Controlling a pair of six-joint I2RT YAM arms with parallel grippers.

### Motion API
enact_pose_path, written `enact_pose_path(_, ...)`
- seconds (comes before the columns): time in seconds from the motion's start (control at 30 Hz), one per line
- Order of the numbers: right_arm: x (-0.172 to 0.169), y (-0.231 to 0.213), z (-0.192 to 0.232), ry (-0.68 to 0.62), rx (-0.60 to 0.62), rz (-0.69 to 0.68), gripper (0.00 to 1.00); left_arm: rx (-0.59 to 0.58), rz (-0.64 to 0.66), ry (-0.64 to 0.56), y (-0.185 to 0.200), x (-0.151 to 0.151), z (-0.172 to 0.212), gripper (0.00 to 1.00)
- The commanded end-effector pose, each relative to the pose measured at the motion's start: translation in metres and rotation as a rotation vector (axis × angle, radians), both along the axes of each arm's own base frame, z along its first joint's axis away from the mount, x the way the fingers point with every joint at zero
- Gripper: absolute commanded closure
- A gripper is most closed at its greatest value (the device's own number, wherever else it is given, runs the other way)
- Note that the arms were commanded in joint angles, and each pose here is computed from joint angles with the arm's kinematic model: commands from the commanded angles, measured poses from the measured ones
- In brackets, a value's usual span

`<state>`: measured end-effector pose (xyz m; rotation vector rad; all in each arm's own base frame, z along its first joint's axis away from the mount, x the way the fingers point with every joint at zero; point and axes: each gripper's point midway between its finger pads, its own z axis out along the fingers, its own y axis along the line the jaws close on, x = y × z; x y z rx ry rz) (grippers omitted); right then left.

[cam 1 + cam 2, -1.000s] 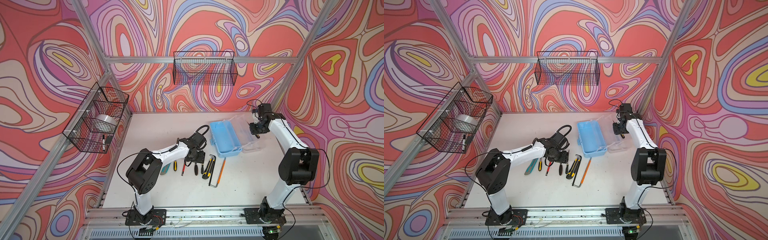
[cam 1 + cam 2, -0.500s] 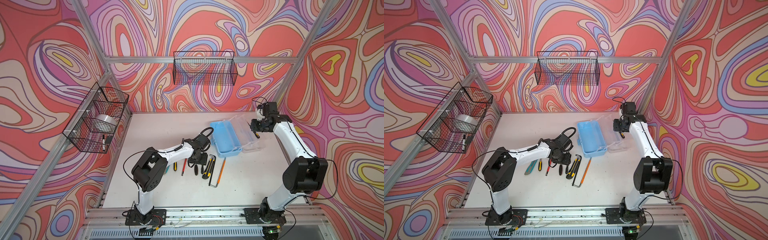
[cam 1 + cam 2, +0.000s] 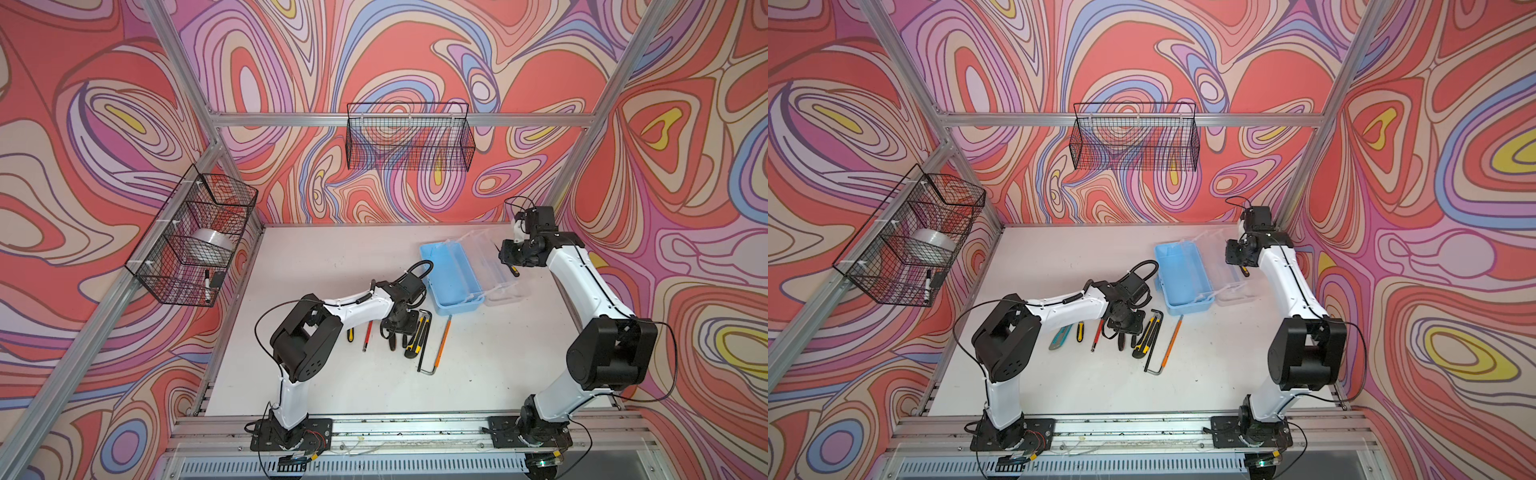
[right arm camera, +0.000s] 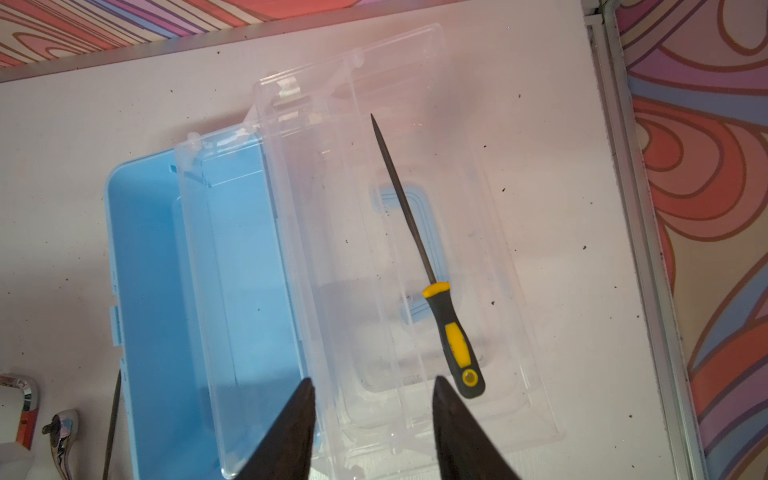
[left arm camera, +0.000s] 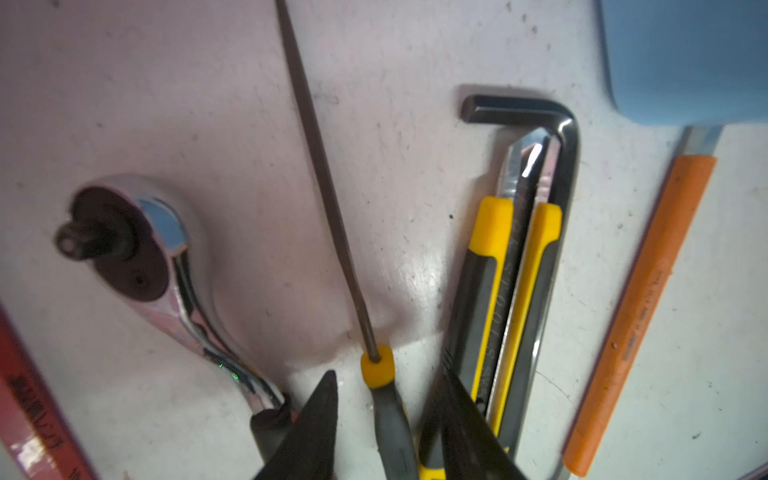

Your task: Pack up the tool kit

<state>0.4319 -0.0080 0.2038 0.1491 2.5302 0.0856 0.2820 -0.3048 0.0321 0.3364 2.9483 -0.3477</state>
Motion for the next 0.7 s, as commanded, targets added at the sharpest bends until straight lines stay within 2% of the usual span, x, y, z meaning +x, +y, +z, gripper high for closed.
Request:
enact_pose_path(0.0, -0.004, -0.001, 0.012, -0.03, 0.002, -0.01, 0.53, 0.033, 0.011, 0.049, 0.005, -0.011, -0.009, 0.64)
enact_pose_path(0.27, -0.006, 0.0, 0.017, -0.037, 0.006, -0.011, 0.53, 0.036, 0.02, 0.065, 0.006, -0.014, -0.017, 0.8)
enact_pose_path(0.67, -0.008, 0.0, 0.022, -0.042, 0.014, -0.02, 0.53, 0.06, 0.022, 0.085, 0.014, -0.02, -0.025, 0.78)
